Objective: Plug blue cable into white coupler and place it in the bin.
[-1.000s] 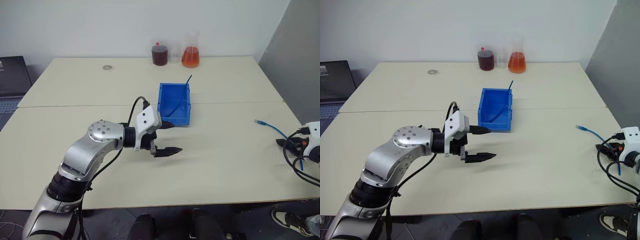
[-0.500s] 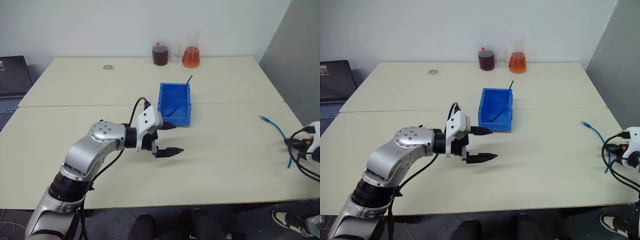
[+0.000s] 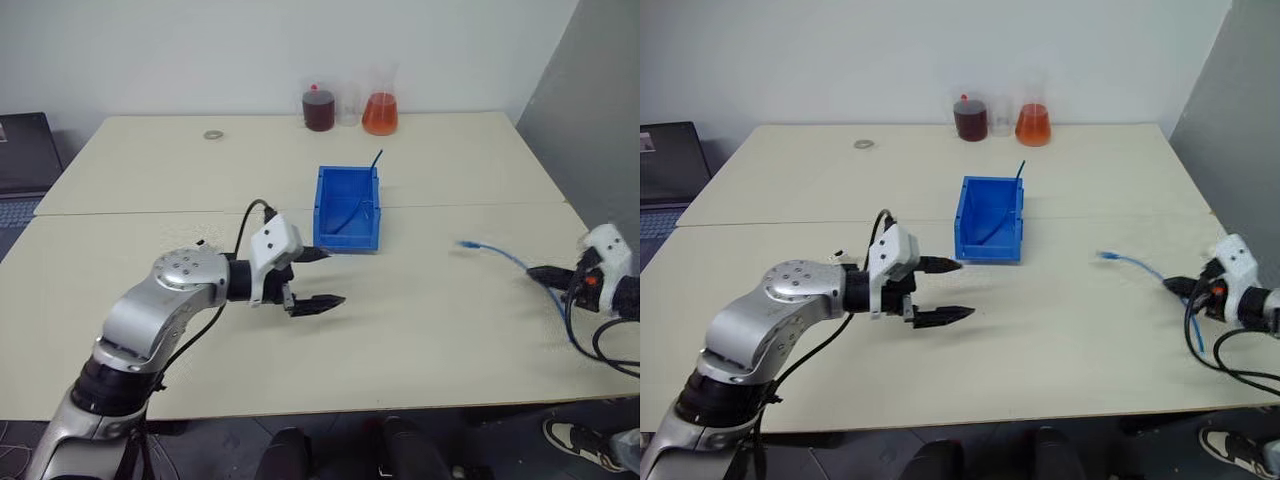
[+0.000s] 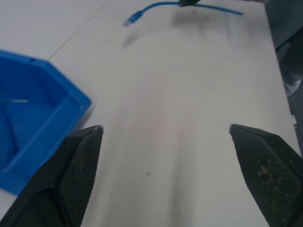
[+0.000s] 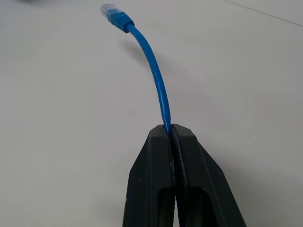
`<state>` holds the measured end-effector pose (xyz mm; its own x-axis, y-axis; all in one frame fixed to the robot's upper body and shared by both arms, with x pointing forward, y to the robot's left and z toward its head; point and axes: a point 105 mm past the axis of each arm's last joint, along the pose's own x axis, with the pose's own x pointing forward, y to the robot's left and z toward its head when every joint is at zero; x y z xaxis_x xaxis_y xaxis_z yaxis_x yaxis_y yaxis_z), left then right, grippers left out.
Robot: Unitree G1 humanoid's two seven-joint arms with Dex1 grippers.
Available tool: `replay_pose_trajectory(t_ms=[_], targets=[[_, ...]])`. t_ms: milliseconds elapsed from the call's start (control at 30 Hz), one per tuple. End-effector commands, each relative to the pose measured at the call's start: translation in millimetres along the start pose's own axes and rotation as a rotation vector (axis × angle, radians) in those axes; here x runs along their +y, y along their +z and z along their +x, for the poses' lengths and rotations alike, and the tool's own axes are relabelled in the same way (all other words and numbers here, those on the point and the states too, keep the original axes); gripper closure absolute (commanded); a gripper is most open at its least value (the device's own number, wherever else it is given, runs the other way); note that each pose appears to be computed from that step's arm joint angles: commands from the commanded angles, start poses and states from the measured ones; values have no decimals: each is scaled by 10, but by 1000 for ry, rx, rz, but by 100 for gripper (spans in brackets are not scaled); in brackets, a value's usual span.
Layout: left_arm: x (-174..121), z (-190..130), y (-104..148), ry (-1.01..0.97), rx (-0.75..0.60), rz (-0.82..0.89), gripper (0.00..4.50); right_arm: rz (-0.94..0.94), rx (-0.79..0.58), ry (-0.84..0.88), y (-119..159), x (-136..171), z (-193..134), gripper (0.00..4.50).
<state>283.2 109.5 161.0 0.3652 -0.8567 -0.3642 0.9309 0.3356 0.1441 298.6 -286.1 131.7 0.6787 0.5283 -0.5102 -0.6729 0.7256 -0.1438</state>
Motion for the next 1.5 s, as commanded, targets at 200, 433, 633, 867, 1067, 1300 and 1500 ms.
replay_pose_trajectory(t_ms=[200, 433, 633, 867, 1067, 1300, 1500], targets=[[-57, -382, -454, 103, 115, -88, 0, -261, -38, 315, 418, 841, 542, 448], [-37, -646, -773, 216, 164, -156, 0, -309, -92, 418, 618, 1194, 984, 448], [19, -669, -805, 272, 142, -171, 0, -317, -99, 426, 666, 1292, 1215, 448], [47, -617, -778, 289, 113, -178, 0, -310, -60, 442, 588, 1355, 1324, 448], [41, -561, -765, 276, 101, -178, 0, -306, -82, 417, 650, 1322, 1332, 304], [78, -510, -772, 240, 103, -168, 0, -372, -134, 435, 828, 1256, 1042, 121], [164, -379, -789, 181, 117, -117, 0, -362, -196, 467, 923, 1376, 676, 46]])
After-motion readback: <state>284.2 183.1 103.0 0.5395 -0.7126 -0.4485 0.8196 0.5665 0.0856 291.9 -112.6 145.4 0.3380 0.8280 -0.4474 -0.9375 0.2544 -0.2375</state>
